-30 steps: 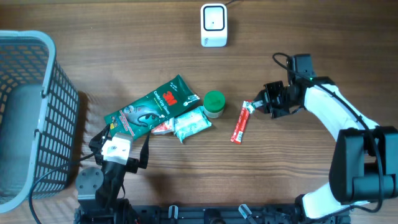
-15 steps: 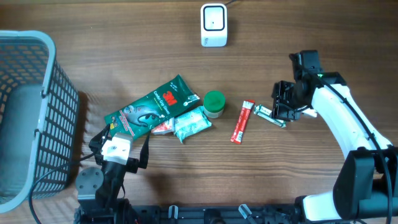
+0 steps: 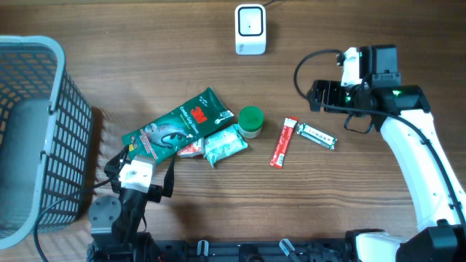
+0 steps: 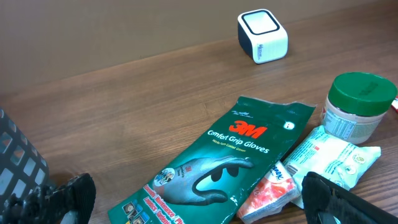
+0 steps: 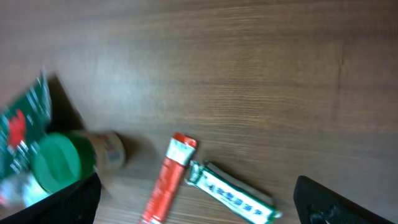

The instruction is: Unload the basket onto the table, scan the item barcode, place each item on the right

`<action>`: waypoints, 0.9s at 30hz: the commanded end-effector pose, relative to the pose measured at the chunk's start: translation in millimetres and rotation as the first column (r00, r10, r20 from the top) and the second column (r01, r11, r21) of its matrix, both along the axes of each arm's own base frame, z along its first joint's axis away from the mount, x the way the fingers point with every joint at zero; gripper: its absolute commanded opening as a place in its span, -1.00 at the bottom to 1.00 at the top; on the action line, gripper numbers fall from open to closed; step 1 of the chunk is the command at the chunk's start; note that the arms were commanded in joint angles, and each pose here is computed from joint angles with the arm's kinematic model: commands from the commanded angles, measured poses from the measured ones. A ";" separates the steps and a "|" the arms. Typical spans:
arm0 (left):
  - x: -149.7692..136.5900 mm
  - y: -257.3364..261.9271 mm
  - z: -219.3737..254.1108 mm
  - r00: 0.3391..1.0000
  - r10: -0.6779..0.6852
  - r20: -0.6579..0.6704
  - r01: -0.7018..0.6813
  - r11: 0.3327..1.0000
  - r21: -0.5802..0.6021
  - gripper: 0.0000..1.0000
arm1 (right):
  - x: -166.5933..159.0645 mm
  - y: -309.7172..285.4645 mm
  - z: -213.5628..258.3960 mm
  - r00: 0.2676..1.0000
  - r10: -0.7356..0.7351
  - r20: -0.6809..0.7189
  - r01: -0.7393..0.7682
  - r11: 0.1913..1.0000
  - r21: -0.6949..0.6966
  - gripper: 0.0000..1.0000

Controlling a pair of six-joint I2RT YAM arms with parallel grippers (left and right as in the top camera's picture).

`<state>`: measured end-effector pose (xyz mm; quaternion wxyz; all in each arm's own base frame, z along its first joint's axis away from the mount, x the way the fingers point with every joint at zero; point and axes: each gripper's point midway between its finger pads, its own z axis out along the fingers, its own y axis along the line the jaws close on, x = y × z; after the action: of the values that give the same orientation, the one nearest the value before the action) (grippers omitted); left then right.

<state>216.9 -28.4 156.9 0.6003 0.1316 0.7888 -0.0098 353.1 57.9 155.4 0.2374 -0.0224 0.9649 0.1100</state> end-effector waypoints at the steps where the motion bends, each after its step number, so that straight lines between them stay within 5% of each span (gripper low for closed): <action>1: 0.4 2.5 -0.2 1.000 0.011 0.006 -0.011 1.000 0.011 1.00 | -6.6 2.4 -6.0 0.960 0.280 0.015 -0.275 0.952 -0.135 0.99; 5: 0.4 2.5 -0.2 1.000 0.011 0.006 -0.011 1.000 0.011 1.00 | -5.5 -16.9 -11.7 0.950 0.312 -0.019 -0.306 0.913 -0.271 0.99; 17: 0.4 2.5 -0.2 1.000 0.011 0.006 -0.011 1.000 0.011 1.00 | -40.3 -7.8 -98.4 0.861 0.431 -0.271 -0.480 0.864 -0.151 0.88; 27: 0.4 2.6 -0.2 1.000 0.011 0.006 -0.011 1.000 0.011 1.00 | -49.8 -8.4 -171.4 0.774 0.409 -0.483 -0.557 0.804 -0.210 0.39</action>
<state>216.9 -28.4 156.9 0.6003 0.1316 0.7888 -0.0098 308.8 52.4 1.9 0.0118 -0.2730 0.9610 0.0419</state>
